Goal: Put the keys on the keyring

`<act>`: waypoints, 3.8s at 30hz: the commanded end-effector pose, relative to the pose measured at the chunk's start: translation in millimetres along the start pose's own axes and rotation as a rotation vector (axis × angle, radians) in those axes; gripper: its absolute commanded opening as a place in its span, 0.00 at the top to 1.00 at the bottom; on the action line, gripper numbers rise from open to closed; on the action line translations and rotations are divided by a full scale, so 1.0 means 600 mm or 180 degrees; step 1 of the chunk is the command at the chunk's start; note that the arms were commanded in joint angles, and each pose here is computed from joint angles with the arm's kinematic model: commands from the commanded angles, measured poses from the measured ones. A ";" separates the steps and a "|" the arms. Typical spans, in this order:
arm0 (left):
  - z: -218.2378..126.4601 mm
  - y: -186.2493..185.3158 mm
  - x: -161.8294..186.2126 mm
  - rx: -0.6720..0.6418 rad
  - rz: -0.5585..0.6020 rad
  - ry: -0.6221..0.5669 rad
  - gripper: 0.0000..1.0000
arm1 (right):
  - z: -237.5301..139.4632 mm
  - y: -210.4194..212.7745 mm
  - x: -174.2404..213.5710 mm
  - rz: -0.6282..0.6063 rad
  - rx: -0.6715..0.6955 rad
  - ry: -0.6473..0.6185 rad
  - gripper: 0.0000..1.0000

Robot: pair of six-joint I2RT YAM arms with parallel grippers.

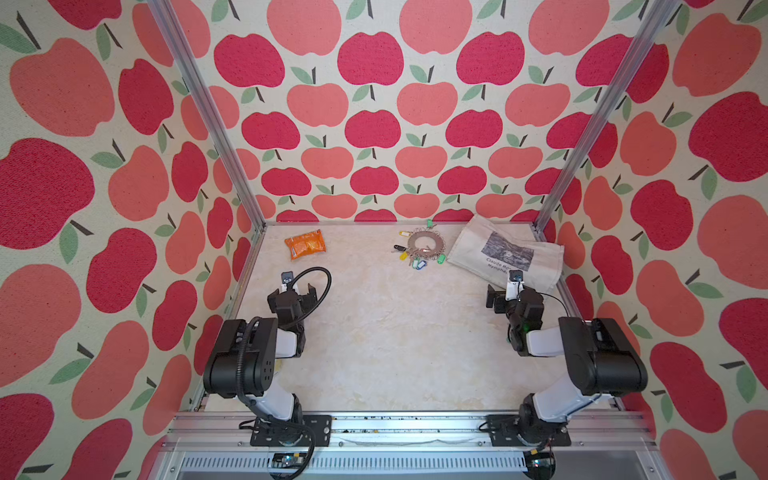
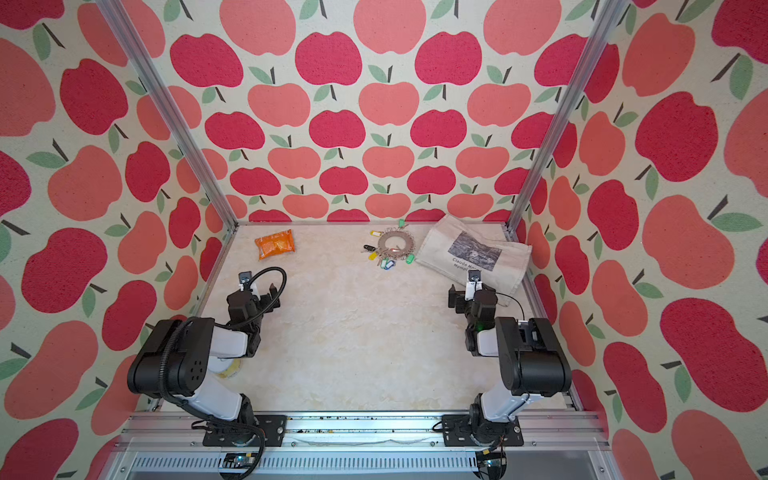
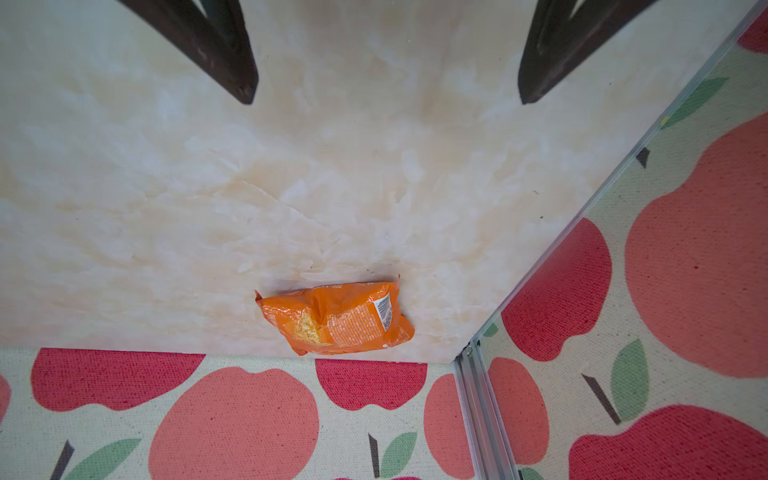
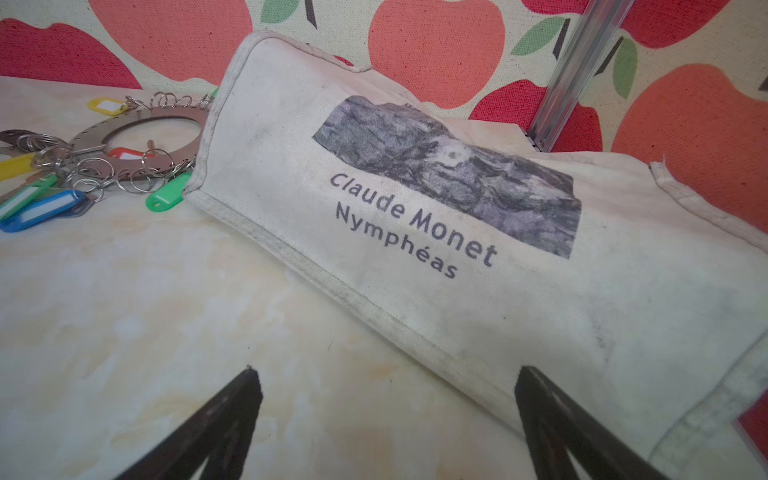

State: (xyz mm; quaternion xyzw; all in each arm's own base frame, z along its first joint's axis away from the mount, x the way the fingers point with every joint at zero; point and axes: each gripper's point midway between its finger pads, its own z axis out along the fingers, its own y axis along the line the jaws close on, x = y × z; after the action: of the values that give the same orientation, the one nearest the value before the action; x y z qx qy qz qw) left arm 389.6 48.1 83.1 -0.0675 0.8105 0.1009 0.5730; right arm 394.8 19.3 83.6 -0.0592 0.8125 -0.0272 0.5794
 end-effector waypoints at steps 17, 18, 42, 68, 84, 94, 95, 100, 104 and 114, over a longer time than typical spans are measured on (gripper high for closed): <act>0.006 0.005 -0.004 -0.0041 -0.0056 -0.0007 0.01 | 0.001 0.004 -0.015 -0.0034 -0.0042 -0.0056 0.01; 0.007 0.005 -0.004 -0.0040 -0.0060 -0.0004 0.01 | 0.001 0.003 -0.015 -0.0031 -0.0041 -0.0058 0.01; -0.016 -0.019 -0.081 -0.0023 0.0233 0.0142 0.01 | -0.032 0.026 -0.128 -0.0112 -0.0136 0.0335 0.01; -0.092 -0.168 -0.086 0.0975 -0.0366 0.0917 0.01 | 0.233 0.417 -0.178 -0.0472 -0.2012 0.1813 0.01; -0.097 -0.167 -0.078 0.0984 -0.0436 0.1009 0.01 | 0.289 0.428 -0.057 -0.0443 -0.2024 0.2319 0.01; -0.100 -0.165 -0.087 0.0963 -0.0457 0.1011 0.01 | 0.230 0.434 0.007 -0.0779 -0.2116 0.2874 0.01; -0.100 -0.165 -0.087 0.0965 -0.0467 0.1020 0.01 | 0.221 0.434 0.015 -0.0829 -0.2106 0.2946 0.01; -0.105 -0.169 -0.085 0.1008 -0.0522 0.1056 0.01 | 0.159 0.445 0.052 -0.1050 -0.2105 0.3340 0.01; -0.111 -0.170 -0.081 0.1026 -0.0597 0.1086 0.01 | 0.108 0.460 0.088 -0.1166 -0.2087 0.3606 0.01; -0.137 -0.179 -0.092 0.1115 -0.0599 0.1094 0.01 | -0.050 0.540 0.114 -0.0901 -0.2312 0.3665 0.01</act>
State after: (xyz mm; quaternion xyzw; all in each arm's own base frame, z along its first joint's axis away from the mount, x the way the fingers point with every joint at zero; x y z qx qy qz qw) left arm 364.3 -72.4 152.3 -0.0585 0.8861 -0.1012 0.4485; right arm 382.2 327.9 29.2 -0.3672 0.9186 0.1184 0.0858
